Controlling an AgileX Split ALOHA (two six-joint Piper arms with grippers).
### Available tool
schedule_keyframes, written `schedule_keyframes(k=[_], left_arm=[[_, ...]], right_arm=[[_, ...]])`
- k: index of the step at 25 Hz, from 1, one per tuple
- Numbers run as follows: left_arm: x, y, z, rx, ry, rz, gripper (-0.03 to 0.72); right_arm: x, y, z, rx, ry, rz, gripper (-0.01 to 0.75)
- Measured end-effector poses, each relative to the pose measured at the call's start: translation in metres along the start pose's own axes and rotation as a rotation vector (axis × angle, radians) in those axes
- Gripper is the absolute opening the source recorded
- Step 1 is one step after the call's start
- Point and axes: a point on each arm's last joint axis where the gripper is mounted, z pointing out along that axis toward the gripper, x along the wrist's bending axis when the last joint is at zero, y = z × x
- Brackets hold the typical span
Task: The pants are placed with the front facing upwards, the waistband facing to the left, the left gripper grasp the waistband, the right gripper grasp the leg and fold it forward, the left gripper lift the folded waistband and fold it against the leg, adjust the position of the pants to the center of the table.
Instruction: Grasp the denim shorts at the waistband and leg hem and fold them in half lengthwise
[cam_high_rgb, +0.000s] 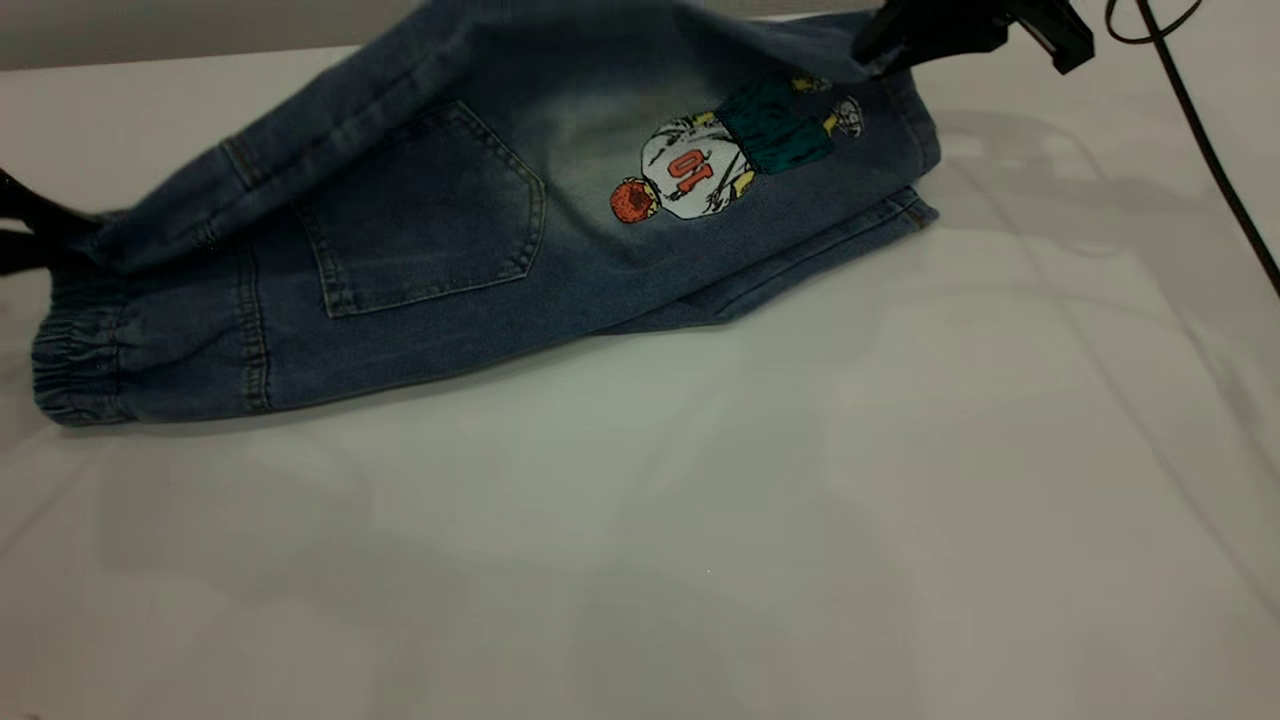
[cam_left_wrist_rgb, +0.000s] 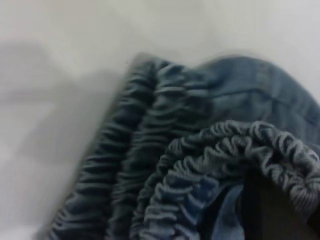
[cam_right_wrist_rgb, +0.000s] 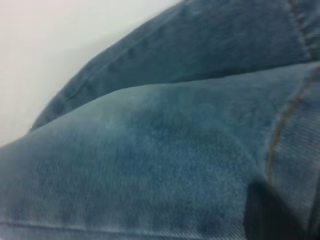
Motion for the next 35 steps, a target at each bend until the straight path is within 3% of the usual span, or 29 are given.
schedule_keyframes(k=[9,20,28,32,35], left_arm=[[0.004,-0.002,0.005,0.03,-0.006,0.038,0.193],[-0.018,0.006,0.004,0.048,-0.139,0.15,0.283],[-0.021,0.004,0.004,0.058,-0.17,0.242,0.416],[-0.022,0.003,0.004,0.062,-0.181,0.249,0.475],[-0.022,0.003,0.003,0.065,-0.194,0.247,0.484]], right_arm=[[-0.003,-0.001,0.0,0.013,-0.03,-0.015,0.026],[-0.003,-0.001,0.0,0.014,-0.03,-0.015,0.029],[-0.003,-0.002,0.0,0.017,-0.028,-0.026,0.039],[0.002,0.001,-0.002,0.023,-0.016,-0.116,0.078],[0.007,0.008,-0.006,0.013,-0.008,-0.172,0.153]])
